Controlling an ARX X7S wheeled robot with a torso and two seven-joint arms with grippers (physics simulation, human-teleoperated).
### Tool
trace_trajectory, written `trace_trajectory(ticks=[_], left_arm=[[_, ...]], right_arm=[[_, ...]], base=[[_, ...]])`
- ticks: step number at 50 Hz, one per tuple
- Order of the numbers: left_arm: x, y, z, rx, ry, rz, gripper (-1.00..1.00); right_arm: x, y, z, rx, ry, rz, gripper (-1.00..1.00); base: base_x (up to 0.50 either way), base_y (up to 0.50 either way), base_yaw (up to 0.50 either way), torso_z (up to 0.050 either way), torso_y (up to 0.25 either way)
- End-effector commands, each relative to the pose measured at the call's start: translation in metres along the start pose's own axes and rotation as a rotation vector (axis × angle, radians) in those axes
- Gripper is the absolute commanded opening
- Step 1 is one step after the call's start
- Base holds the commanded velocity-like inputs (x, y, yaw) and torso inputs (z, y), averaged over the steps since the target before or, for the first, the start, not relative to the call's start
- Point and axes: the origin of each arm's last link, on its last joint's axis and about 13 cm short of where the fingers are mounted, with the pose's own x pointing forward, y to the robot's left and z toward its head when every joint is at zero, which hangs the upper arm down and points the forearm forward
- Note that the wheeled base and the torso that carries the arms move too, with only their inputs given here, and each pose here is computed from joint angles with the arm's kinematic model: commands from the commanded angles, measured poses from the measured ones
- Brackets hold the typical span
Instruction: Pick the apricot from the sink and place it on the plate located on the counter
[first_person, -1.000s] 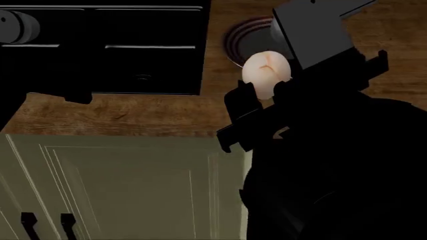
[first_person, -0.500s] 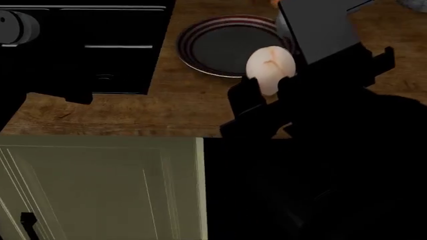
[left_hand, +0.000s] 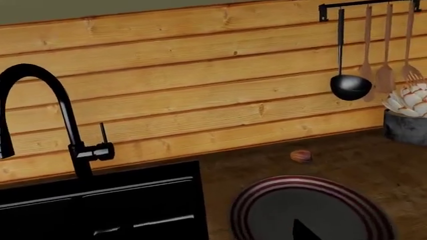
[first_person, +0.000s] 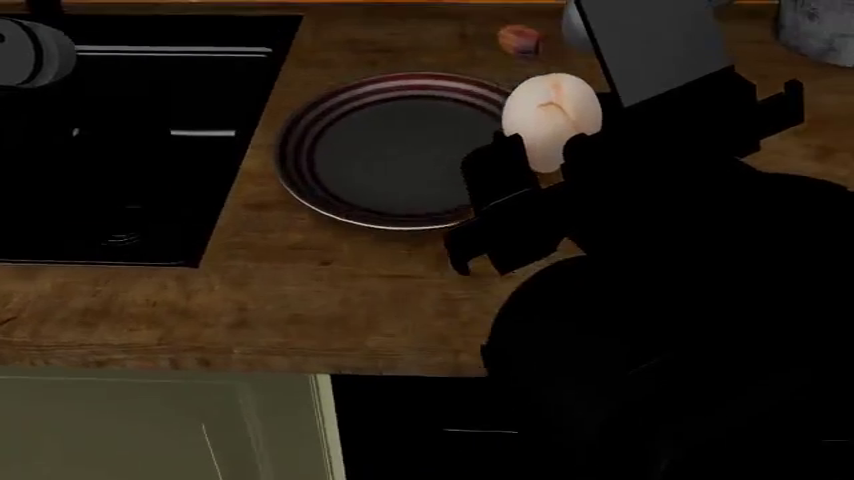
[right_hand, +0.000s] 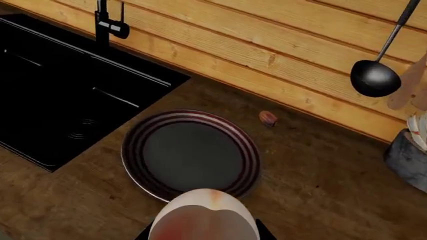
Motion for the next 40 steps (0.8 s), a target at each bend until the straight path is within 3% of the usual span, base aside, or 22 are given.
trace_trajectory(ticks=[1, 19, 40], left_arm=[[-0.0017, 0.0007, 0.0016, 0.001, -0.014, 0.005, 1.0], [-0.0026, 0.002, 0.0013, 0.001, -0.014, 0.01, 1.0], [-0.0024, 0.0021, 0.0022, -0.022, -0.02, 0.003, 1.0]], right_arm=[[-0.0005, 0.0011, 0.0007, -0.035, 0.006, -0.002, -1.0], [0.0004, 0.0014, 0.0007, -0.032, 0.007, 0.01, -1.0], [-0.0009, 0.0033, 0.0034, -0.052, 0.004, 0.027, -1.0]], base=[[0.48, 0.0, 0.0, 0.0, 0.0], [0.48, 0.01, 0.0, 0.0, 0.0], [0.0, 0.0, 0.0, 0.0, 0.006]])
